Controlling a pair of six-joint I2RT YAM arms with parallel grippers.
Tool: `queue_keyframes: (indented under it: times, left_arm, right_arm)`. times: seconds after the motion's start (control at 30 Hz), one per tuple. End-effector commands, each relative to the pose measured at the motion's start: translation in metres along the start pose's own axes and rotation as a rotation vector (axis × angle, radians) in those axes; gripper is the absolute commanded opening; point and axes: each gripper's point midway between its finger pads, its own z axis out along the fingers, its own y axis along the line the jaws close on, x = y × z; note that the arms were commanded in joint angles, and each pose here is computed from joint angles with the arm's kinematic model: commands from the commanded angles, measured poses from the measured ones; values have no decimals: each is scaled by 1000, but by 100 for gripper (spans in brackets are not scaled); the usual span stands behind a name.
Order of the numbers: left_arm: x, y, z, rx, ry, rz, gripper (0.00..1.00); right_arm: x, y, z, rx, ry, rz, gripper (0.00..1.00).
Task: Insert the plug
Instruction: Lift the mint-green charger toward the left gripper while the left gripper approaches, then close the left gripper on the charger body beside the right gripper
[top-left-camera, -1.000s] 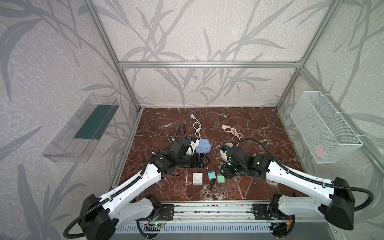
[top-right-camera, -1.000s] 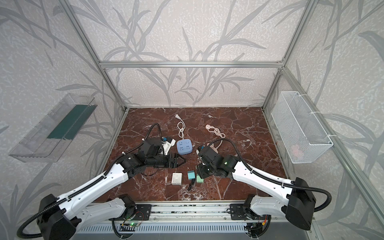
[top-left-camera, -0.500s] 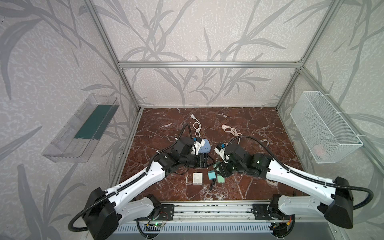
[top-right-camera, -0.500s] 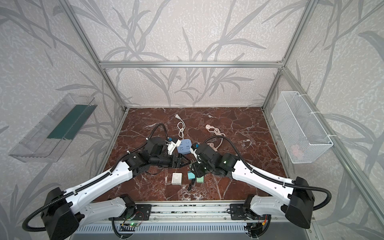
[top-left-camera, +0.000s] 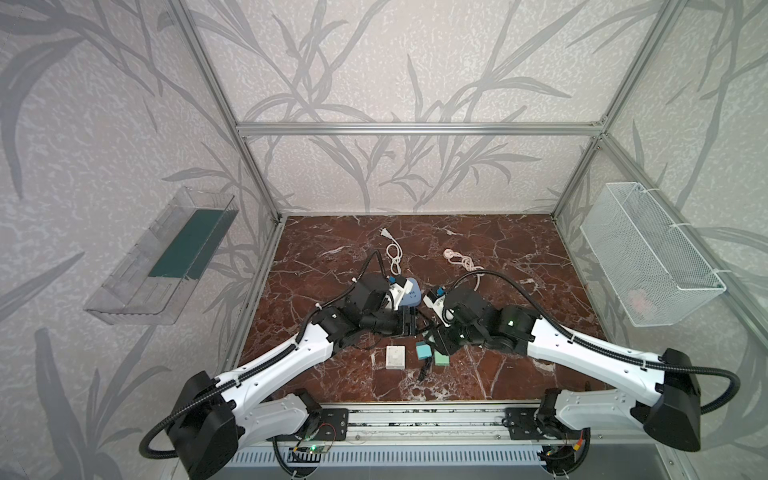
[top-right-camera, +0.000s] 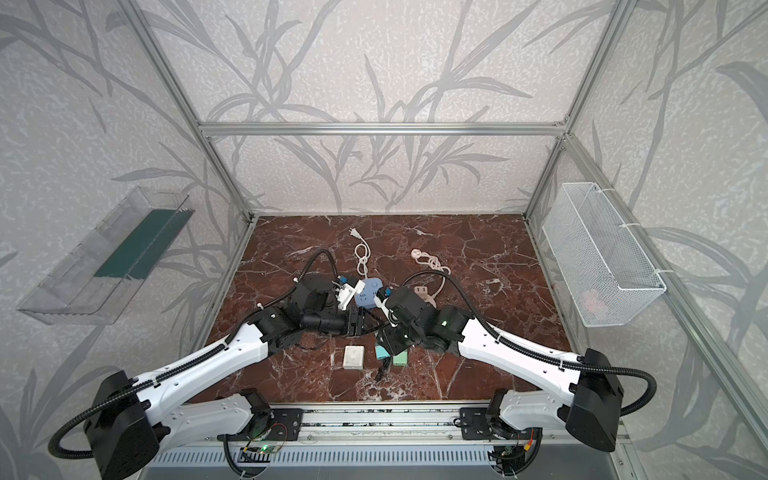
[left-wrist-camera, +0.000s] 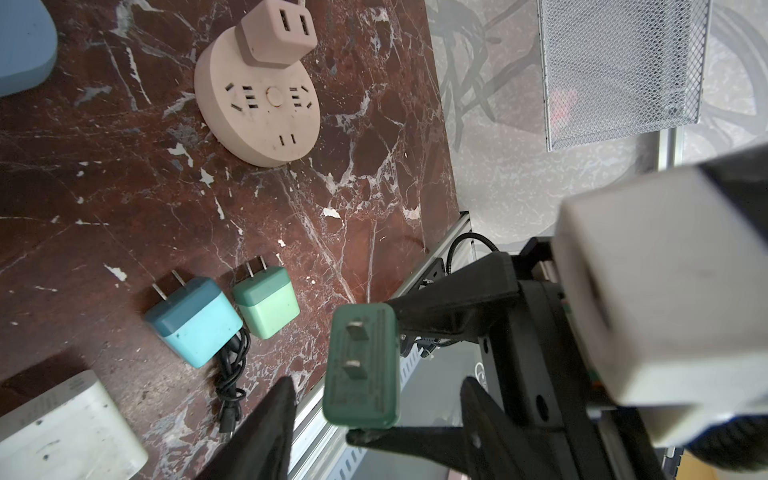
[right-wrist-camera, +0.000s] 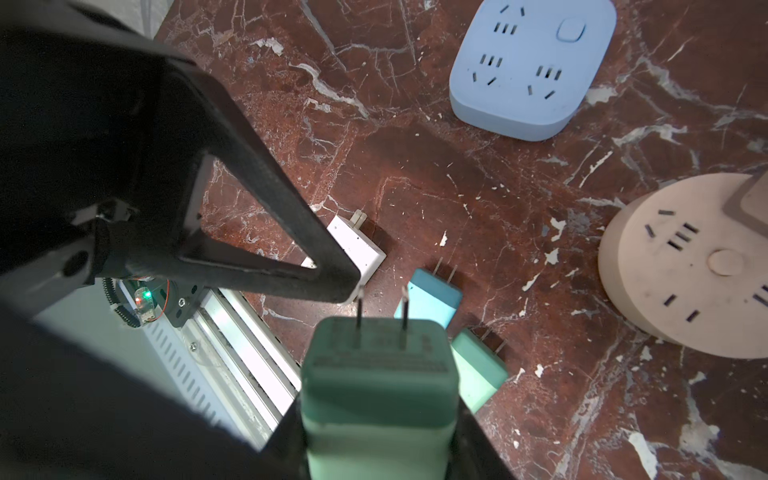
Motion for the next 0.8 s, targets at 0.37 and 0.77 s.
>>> queue_keyframes:
  times: [0.37, 0.77]
  left_arm:
    - [2, 3, 6, 5, 13, -17, 52]
    - [1, 3, 7, 12, 8, -24, 41]
  right_arm:
    - [-21, 8, -16, 0, -74, -32, 0]
    - [-25, 16, -16, -20, -89, -55, 0]
